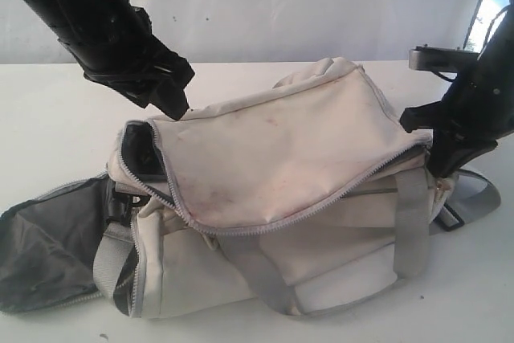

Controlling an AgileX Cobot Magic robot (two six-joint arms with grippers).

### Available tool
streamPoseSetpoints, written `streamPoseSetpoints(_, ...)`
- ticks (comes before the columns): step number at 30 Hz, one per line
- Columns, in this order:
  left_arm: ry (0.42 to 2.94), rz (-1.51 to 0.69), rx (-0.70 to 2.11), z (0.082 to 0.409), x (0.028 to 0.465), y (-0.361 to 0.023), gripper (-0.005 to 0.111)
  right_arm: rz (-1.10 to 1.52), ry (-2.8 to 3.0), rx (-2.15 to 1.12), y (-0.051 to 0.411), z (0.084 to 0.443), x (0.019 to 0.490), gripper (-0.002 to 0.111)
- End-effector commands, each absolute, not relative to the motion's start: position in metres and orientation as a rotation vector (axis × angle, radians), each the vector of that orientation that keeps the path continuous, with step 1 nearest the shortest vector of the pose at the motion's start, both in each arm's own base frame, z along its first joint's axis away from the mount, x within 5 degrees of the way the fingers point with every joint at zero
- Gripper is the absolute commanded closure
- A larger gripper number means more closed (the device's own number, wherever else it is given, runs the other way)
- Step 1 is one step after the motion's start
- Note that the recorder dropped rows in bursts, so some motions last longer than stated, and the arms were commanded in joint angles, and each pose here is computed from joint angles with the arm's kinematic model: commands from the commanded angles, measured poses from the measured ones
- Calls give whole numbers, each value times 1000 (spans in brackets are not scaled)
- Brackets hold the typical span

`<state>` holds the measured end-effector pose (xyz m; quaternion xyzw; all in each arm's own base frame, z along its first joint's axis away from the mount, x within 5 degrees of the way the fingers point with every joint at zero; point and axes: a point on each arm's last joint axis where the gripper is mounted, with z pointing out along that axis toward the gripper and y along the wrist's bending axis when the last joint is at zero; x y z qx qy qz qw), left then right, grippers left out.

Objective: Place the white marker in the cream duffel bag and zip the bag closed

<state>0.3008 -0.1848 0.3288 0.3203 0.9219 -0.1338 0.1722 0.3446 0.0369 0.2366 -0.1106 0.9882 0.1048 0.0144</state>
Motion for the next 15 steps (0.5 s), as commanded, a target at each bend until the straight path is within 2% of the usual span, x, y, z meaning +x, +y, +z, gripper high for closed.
streamPoseSetpoints(1,2602,-377,905,333,299,-185,51,355,3058,-226,38,250,336,108)
streamPoseSetpoints(7,2590,-378,898,334,300,-186,51,401,3084,-226,39,248,310,108)
streamPoseSetpoints(15,2598,-400,897,334,299,-187,51,709,2905,-227,57,284,290,108)
